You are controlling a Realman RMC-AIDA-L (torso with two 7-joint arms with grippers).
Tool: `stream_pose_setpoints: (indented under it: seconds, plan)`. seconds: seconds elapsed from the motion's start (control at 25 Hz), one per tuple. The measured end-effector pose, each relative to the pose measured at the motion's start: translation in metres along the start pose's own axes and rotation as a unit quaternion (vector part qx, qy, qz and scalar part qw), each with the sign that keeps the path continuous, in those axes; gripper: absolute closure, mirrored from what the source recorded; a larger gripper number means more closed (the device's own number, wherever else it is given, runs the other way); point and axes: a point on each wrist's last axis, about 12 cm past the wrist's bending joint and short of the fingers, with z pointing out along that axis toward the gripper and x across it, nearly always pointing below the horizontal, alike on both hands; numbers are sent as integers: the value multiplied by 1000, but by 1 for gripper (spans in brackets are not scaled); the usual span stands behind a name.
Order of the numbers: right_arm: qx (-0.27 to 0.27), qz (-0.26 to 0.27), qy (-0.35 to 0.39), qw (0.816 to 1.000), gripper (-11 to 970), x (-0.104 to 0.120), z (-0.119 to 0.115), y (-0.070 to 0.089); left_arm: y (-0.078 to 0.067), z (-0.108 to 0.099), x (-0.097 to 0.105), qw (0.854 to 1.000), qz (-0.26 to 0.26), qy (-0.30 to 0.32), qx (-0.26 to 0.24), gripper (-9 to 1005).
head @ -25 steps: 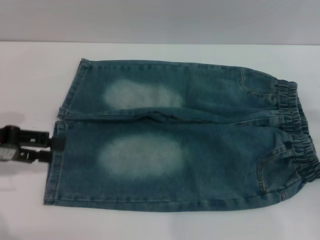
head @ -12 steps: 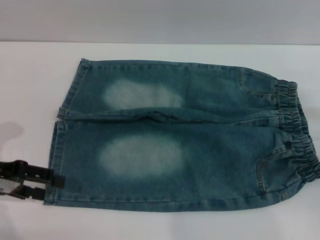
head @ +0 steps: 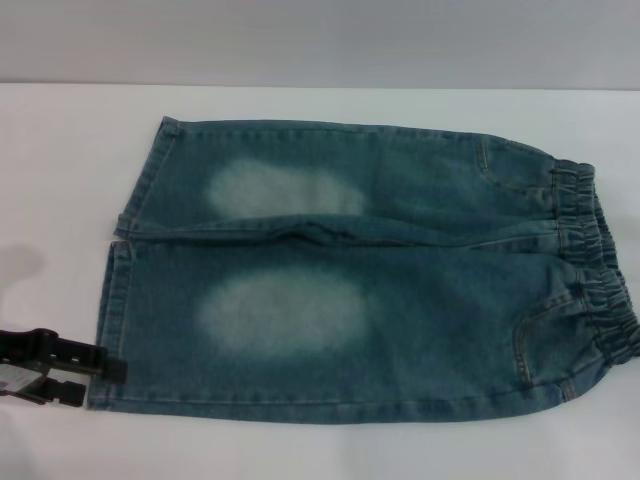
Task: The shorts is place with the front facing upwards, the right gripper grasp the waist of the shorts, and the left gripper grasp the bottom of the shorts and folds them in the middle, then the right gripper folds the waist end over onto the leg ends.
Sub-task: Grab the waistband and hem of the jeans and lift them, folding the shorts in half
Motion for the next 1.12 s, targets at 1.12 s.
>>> stream_pose_setpoints:
  seconds: [1.12]
  plan:
    - [-2, 4, -7, 1000, 206, -2, 0, 1, 2, 8, -2, 1000, 8, 1, -20, 133]
